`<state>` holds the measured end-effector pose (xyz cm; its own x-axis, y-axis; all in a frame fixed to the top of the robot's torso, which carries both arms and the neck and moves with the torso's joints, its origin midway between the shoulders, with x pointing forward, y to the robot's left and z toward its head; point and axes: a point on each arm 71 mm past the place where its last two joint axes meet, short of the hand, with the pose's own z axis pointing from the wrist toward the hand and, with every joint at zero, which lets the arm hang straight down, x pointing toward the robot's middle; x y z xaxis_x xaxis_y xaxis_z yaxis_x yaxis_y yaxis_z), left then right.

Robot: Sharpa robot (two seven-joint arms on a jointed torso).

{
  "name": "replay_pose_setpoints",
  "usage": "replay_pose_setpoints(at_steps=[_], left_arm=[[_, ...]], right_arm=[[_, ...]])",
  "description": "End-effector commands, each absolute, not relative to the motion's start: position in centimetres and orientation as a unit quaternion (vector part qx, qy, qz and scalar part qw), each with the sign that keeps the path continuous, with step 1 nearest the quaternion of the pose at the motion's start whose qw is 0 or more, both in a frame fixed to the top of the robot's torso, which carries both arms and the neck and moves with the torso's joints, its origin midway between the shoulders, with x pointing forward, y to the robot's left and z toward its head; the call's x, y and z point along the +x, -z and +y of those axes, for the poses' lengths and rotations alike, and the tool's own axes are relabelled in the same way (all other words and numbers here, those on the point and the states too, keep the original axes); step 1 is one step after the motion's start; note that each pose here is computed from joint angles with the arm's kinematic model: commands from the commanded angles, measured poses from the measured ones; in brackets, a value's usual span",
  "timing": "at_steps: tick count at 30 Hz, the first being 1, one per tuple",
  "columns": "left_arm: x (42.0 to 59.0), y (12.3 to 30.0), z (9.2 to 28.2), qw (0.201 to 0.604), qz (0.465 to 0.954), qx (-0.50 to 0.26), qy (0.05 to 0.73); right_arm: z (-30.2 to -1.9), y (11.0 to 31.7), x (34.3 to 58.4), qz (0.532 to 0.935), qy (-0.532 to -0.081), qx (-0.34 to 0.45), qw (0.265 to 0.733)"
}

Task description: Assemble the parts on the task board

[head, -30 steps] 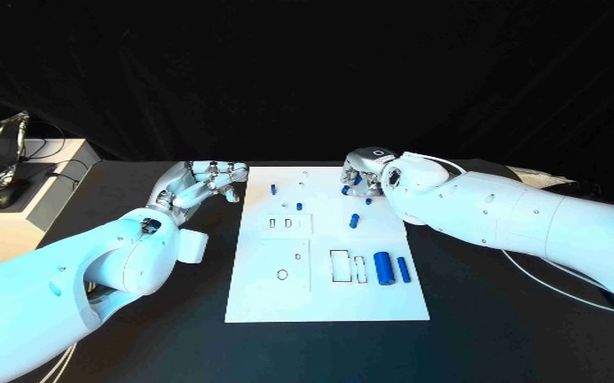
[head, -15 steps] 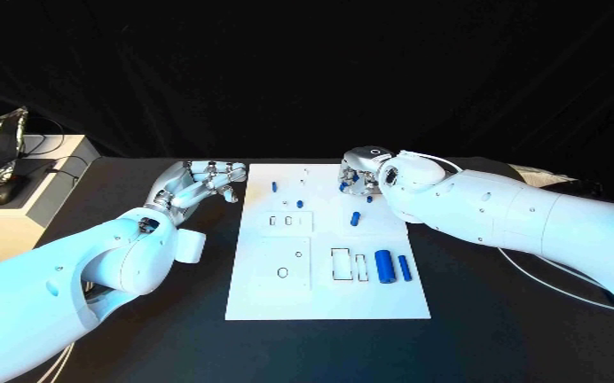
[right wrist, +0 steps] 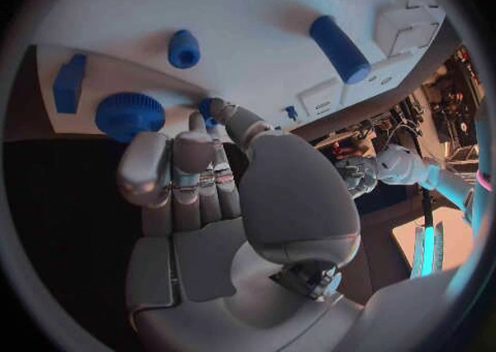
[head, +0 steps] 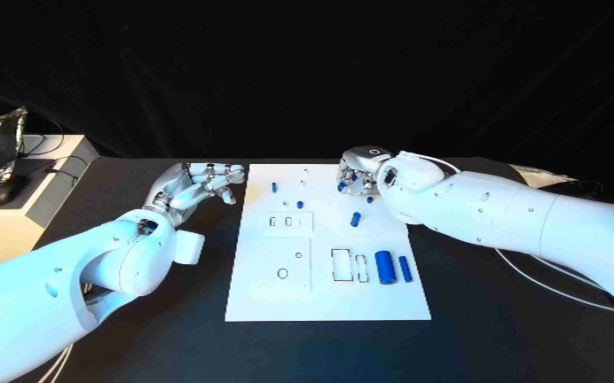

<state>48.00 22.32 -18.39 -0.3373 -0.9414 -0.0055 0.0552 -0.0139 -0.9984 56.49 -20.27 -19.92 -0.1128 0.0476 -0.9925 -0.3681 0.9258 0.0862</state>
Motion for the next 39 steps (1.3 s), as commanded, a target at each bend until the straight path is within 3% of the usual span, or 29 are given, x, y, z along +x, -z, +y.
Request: replay_pose_setpoints(at_steps=[1, 17, 39], left_arm=[[48.0, 18.3, 22.1, 0.414, 0.565, -0.388, 0.599], [48.0, 18.3, 22.2, 0.415, 0.564, -0.388, 0.599], [47.7, 18.1, 21.9, 0.411, 0.566, -0.384, 0.602]], right_arm=[[-20.1, 19.5, 56.4, 0.707, -0.170, -0.093, 0.680], [-16.8, 17.7, 56.8, 0.651, -0.190, -0.069, 0.732], [-13.7, 18.4, 58.2, 0.643, -0.185, -0.078, 0.739]])
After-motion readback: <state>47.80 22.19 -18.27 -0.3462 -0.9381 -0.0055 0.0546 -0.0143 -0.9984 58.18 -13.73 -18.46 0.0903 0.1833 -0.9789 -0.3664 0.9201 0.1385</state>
